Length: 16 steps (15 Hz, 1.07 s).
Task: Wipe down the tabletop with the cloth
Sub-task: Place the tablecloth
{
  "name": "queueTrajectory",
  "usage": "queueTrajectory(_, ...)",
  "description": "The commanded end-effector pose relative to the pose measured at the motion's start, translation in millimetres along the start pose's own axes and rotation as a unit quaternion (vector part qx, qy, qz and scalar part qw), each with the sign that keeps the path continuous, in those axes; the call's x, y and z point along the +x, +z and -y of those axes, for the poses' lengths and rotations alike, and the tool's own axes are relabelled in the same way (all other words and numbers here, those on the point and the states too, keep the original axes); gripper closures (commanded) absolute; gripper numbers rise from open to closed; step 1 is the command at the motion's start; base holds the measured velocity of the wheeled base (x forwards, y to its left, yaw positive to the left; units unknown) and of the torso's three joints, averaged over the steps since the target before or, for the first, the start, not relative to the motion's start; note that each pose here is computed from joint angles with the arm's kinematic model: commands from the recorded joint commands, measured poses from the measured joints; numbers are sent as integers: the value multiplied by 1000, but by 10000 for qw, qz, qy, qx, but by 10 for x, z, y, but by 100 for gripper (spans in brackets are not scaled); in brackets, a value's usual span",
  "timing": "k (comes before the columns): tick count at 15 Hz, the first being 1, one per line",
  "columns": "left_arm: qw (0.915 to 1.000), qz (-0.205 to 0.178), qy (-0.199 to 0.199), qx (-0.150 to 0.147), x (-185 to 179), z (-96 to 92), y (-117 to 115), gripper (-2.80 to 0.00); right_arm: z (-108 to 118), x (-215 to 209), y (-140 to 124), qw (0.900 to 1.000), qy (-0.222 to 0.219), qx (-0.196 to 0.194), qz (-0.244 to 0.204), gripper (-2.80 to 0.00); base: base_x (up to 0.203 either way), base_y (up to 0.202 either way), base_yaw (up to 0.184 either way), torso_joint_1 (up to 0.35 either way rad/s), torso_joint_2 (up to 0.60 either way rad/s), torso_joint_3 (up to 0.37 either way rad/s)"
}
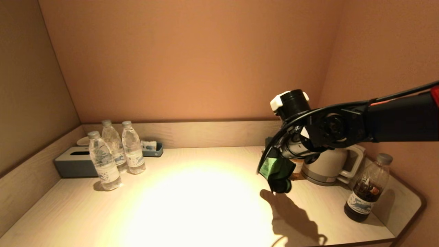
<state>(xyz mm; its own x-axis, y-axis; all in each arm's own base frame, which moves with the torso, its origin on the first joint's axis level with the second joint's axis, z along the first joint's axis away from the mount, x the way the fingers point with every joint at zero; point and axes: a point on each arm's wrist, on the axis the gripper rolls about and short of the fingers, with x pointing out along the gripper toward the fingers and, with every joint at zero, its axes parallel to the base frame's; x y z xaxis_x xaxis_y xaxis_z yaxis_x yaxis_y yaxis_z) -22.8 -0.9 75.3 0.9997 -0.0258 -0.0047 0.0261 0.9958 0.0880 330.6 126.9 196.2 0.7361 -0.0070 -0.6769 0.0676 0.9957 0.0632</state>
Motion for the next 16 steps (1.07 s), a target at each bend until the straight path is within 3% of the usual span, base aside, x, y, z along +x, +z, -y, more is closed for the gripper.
queueTrajectory(1, 10000, 0, 6, -4, 0, 0, 2, 0, 112, 3, 39, 9998, -126, 119, 28, 0, 0, 0, 0, 0, 0, 0)
queueTrajectory(8, 10000, 0, 6, 3, 0, 0, 2, 0, 560, -37, 208, 9973, -567, 419, 215, 0, 0, 0, 0, 0, 0, 0)
queueTrajectory(16, 10000, 0, 6, 3, 0, 0, 2, 0, 972, 109, 223, 9911, -1049, 817, 95, 0, 0, 0, 0, 0, 0, 0)
